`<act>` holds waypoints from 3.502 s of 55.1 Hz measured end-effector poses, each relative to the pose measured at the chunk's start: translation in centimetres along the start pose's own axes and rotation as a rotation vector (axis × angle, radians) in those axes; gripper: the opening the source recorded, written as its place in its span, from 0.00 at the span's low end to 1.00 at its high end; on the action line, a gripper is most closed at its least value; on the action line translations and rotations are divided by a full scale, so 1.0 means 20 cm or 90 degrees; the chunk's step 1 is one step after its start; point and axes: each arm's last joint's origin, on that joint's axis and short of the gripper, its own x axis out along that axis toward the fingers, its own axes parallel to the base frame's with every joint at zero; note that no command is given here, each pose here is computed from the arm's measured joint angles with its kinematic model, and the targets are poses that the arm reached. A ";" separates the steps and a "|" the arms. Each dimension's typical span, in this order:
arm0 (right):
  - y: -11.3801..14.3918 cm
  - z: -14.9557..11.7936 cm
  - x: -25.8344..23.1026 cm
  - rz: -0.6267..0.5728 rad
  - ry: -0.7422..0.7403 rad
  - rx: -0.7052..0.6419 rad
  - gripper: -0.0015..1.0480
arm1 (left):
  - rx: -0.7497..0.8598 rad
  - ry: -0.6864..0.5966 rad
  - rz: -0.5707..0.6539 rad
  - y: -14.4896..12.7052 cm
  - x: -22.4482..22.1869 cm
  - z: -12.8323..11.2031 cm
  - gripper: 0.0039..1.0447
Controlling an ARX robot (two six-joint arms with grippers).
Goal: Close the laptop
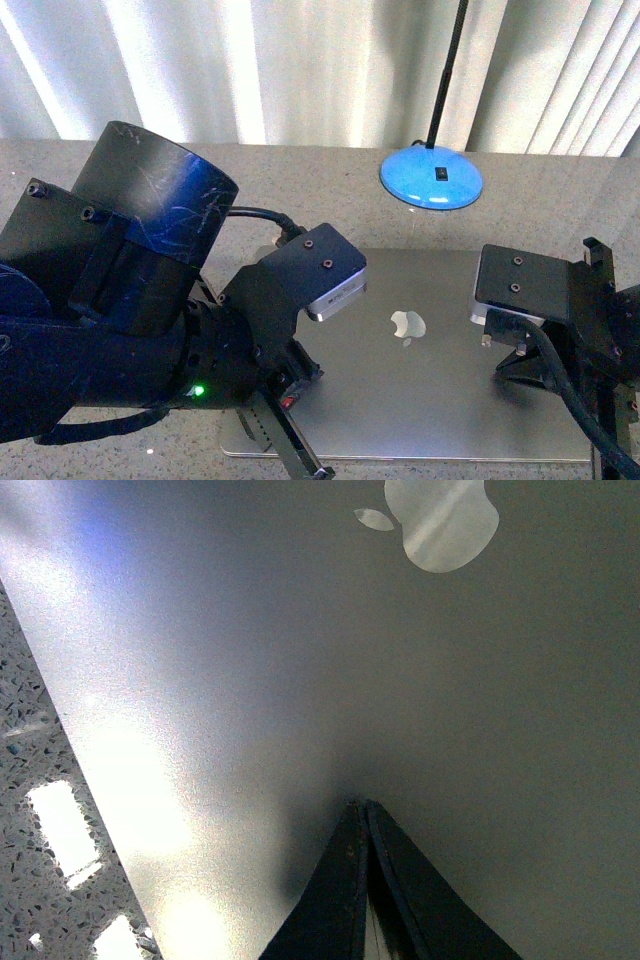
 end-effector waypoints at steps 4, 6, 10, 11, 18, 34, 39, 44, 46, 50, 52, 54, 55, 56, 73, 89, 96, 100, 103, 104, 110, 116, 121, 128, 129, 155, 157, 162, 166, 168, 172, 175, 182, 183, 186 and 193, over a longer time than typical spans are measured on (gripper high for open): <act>0.00 0.01 0.00 -0.001 0.000 0.002 0.03 | -0.008 -0.003 0.000 0.01 0.00 -0.01 0.03; 0.00 0.01 0.00 -0.002 -0.002 0.005 0.03 | -0.011 -0.004 0.000 0.02 -0.01 -0.01 0.03; -0.01 0.03 -0.01 -0.006 -0.010 0.009 0.03 | -0.020 -0.006 0.005 0.03 -0.02 -0.02 0.03; -0.01 0.03 -0.01 -0.008 -0.013 0.010 0.03 | -0.024 -0.008 0.007 0.04 -0.03 -0.02 0.03; -0.04 0.10 -0.07 -0.058 -0.069 0.022 0.03 | -0.061 -0.040 0.039 0.11 -0.11 0.00 0.03; -0.18 0.31 -0.33 -0.256 -0.236 0.122 0.35 | -0.194 -0.248 0.215 0.33 -0.46 0.16 0.32; -0.16 0.30 -0.30 -0.239 -0.226 0.144 0.53 | -0.211 -0.232 0.218 0.31 -0.40 0.13 0.48; -0.13 0.26 -0.27 -0.449 -0.256 0.261 0.47 | -0.244 -0.328 0.434 0.27 -0.42 0.06 0.33; -0.11 0.23 -0.27 -0.517 -0.289 0.315 0.41 | -0.260 -0.365 0.503 0.25 -0.47 0.01 0.27; -0.05 0.16 -0.33 -0.616 -0.378 0.411 0.30 | -0.274 -0.426 0.556 0.24 -0.58 -0.03 0.14; -0.02 0.13 -0.38 -0.639 -0.432 0.439 0.23 | -0.278 -0.437 0.568 0.24 -0.62 -0.05 0.09; -0.01 0.12 -0.42 -0.649 -0.463 0.453 0.18 | -0.285 -0.440 0.577 0.23 -0.67 -0.07 0.03; 0.01 0.12 -0.44 -0.650 -0.480 0.460 0.15 | -0.288 -0.440 0.577 0.23 -0.68 -0.07 0.03; 0.01 0.11 -0.45 -0.650 -0.486 0.462 0.13 | -0.287 -0.437 0.577 0.22 -0.70 -0.08 0.03; 0.24 -0.05 -0.59 -0.633 -0.503 0.492 0.03 | -0.288 -0.443 0.568 0.07 -0.90 -0.24 0.03; 0.37 -0.15 -0.66 -0.621 -0.507 0.490 0.03 | -0.287 -0.443 0.565 -0.02 -1.00 -0.33 0.03; 0.41 -0.18 -0.69 -0.635 -0.504 0.498 0.03 | -0.287 -0.443 0.563 -0.04 -1.05 -0.38 0.03; 0.43 -0.18 -0.70 -0.635 -0.504 0.498 0.03 | -0.290 -0.443 0.570 -0.05 -1.07 -0.40 0.03; 0.45 -0.19 -0.71 -0.633 -0.505 0.497 0.03 | -0.289 -0.444 0.568 -0.07 -1.08 -0.40 0.03; 0.46 -0.19 -0.71 -0.633 -0.505 0.497 0.03 | -0.288 -0.445 0.568 -0.08 -1.08 -0.40 0.03; 0.50 -0.20 -0.73 -0.633 -0.506 0.497 0.03 | -0.283 -0.455 0.570 -0.10 -1.12 -0.40 0.03; 0.52 -0.20 -0.74 -0.634 -0.508 0.496 0.03 | -0.281 -0.460 0.572 -0.12 -1.14 -0.40 0.03; 0.54 -0.20 -0.75 -0.636 -0.511 0.494 0.03 | -0.280 -0.462 0.573 -0.14 -1.15 -0.40 0.03; 0.56 -0.20 -0.77 -0.637 -0.514 0.493 0.03 | -0.279 -0.464 0.573 -0.16 -1.17 -0.41 0.03; 0.56 -0.20 -0.77 -0.638 -0.514 0.493 0.03 | -0.279 -0.465 0.573 -0.16 -1.17 -0.41 0.03; 0.63 -0.21 -0.81 -0.641 -0.520 0.490 0.03 | -0.276 -0.470 0.575 -0.23 -1.21 -0.43 0.03; 0.64 -0.22 -0.81 -0.641 -0.520 0.489 0.03 | -0.276 -0.470 0.575 -0.23 -1.21 -0.43 0.03; 0.65 -0.22 -0.81 -0.641 -0.520 0.490 0.03 | -0.276 -0.470 0.575 -0.24 -1.22 -0.44 0.03; 0.65 -0.22 -0.81 -0.641 -0.520 0.490 0.03 | -0.277 -0.469 0.575 -0.25 -1.22 -0.44 0.03; 0.66 -0.22 -0.81 -0.641 -0.520 0.490 0.03 | -0.277 -0.470 0.574 -0.25 -1.22 -0.44 0.03; 0.66 -0.22 -0.81 -0.640 -0.520 0.490 0.03 | -0.282 -0.457 0.571 -0.27 -1.22 -0.46 0.03; 0.69 -0.24 -0.81 -0.632 -0.504 0.498 0.03 | -0.283 -0.455 0.570 -0.29 -1.23 -0.48 0.03; 0.71 -0.24 -0.82 -0.639 -0.519 0.490 0.03 | -0.278 -0.467 0.574 -0.30 -1.24 -0.47 0.03; 0.71 -0.24 -0.82 -0.639 -0.519 0.490 0.03 | -0.278 -0.466 0.573 -0.30 -1.24 -0.47 0.03; 0.71 -0.24 -0.82 -0.638 -0.517 0.491 0.03 | -0.278 -0.466 0.573 -0.30 -1.24 -0.47 0.03; 0.71 -0.24 -0.82 -0.638 -0.516 0.491 0.06 | -0.279 -0.466 0.573 -0.30 -1.23 -0.47 0.07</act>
